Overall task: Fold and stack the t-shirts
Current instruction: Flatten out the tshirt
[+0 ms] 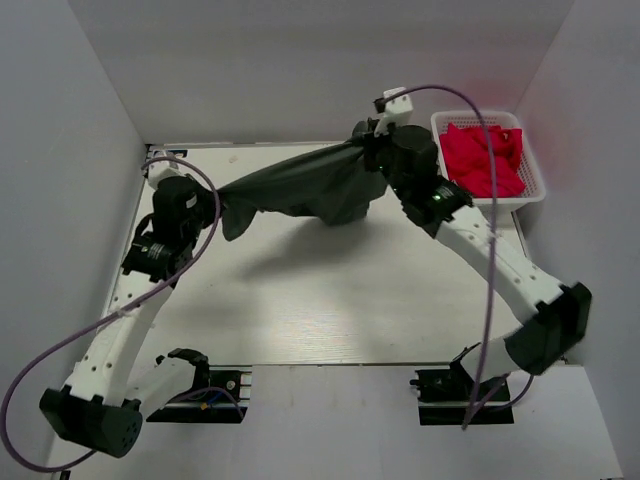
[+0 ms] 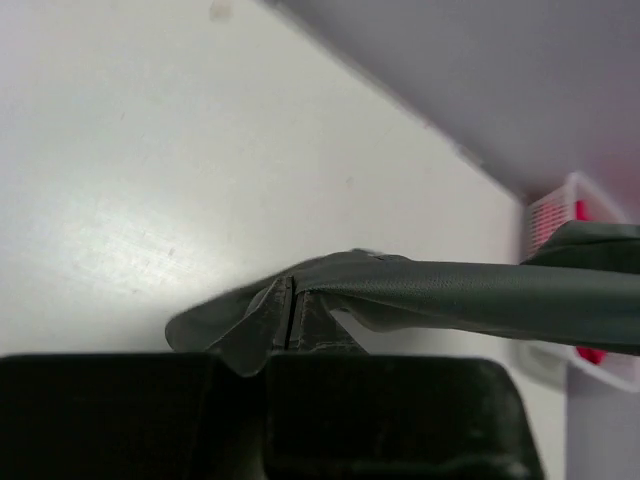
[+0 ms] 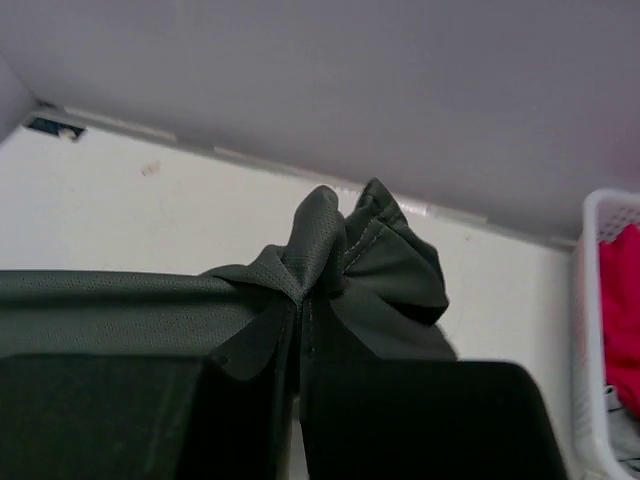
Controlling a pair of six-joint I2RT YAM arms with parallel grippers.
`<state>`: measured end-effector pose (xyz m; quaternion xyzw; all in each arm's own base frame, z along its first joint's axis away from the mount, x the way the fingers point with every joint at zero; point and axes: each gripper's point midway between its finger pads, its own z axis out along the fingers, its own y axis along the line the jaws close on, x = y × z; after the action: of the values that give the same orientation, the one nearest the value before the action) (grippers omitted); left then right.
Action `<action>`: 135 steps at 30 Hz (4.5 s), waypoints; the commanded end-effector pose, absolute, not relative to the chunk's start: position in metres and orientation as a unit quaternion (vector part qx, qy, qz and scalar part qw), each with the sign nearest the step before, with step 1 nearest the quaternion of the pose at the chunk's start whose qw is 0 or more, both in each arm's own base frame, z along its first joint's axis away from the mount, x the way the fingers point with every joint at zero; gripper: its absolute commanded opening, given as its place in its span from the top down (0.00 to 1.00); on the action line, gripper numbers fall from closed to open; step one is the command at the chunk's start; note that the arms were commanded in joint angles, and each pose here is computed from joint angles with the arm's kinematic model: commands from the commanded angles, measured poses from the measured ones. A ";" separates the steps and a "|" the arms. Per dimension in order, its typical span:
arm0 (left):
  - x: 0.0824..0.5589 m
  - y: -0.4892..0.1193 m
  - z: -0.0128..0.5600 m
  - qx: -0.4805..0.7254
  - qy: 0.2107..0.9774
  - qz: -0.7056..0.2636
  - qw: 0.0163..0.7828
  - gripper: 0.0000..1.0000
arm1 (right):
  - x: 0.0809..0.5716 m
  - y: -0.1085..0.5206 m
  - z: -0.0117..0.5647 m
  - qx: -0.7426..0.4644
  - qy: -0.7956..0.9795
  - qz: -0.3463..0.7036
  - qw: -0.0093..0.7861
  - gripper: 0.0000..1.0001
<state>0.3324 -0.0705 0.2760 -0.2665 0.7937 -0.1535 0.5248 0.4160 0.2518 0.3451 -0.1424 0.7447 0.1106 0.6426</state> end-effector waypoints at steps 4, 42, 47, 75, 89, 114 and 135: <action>0.299 -0.044 0.405 -0.264 0.690 -0.180 0.650 1.00 | 0.358 0.197 0.438 -0.117 0.677 0.113 0.717 1.00; 0.358 -0.015 0.153 -0.316 0.872 0.122 0.355 0.00 | 0.444 0.221 0.192 -0.104 0.874 0.005 0.474 0.10; 0.376 -0.032 0.173 -0.285 0.871 0.060 0.396 0.00 | 0.420 0.217 0.179 -0.095 0.887 0.028 0.450 0.10; 0.374 -0.058 0.005 -0.200 0.954 0.085 0.207 0.00 | 0.297 0.141 0.023 0.021 0.965 0.013 0.262 0.10; 0.306 -0.131 0.097 -0.178 0.926 -0.191 0.272 0.00 | 0.452 0.133 0.030 0.062 0.958 0.052 0.274 0.10; 0.187 -0.064 0.023 -0.313 0.926 -0.060 0.201 0.33 | 0.303 0.102 0.087 0.072 0.934 0.111 0.331 0.10; 0.214 -0.088 0.033 -0.239 0.927 -0.140 0.254 1.00 | 0.191 0.088 0.025 0.135 0.965 0.113 0.192 0.14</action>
<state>0.2070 -0.0774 0.0188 -0.2631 0.9320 -0.0990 0.2289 0.1875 0.0790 0.0281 0.1152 0.9703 0.0885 0.1934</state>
